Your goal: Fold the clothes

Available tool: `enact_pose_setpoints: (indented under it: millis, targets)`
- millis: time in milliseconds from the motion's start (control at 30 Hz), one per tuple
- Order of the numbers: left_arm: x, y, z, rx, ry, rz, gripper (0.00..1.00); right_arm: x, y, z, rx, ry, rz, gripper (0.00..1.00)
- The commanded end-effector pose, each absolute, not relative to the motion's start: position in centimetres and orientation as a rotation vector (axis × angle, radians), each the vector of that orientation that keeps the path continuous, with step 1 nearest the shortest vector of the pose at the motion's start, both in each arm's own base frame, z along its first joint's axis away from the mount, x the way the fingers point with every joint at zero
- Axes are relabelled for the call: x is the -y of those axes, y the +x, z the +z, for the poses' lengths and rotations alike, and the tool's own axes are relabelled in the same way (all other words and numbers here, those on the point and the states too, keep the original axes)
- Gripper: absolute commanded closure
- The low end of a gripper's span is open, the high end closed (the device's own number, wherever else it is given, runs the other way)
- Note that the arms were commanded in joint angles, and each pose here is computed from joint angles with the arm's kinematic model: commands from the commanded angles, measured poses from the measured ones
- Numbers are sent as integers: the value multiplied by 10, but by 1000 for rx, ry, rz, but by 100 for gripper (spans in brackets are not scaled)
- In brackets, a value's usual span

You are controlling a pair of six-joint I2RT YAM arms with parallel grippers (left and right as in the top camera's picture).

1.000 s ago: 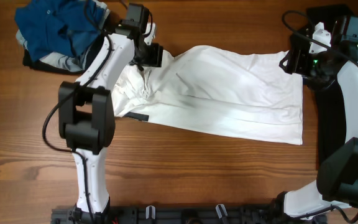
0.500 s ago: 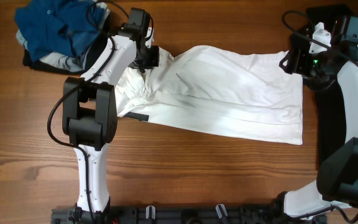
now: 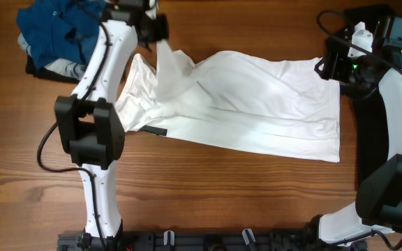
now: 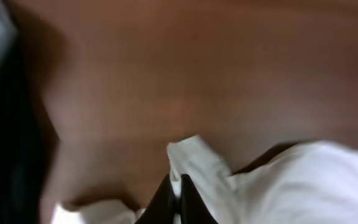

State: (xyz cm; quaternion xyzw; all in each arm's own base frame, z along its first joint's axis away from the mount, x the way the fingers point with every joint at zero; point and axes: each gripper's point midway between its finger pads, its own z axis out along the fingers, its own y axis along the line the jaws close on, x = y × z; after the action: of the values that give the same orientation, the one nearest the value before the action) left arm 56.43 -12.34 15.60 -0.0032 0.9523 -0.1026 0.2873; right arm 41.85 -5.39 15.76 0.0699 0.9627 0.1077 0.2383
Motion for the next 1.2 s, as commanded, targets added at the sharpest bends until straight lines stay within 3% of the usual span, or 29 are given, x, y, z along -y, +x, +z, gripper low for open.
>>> enact_pose_setpoints:
  millis: [0,200,500,767,1167]
  targets:
    - [126,572,233,-2369,-9,-294,96,58,429,158,-2608,163,270,26]
    - [120,581,247,-2307,-23,-255,96,67,452,137,-2593,169,209,28]
    - [79,587,295,-2167,-69,-93,96,79,483,65,-2652,193,8,29]
    - [40,584,290,-2189,-111,93,96,95,517,54,-2536,233,-70,28]
    - [43,572,275,-2266,-98,96,96,69,538,19,-2515,165,10,28]
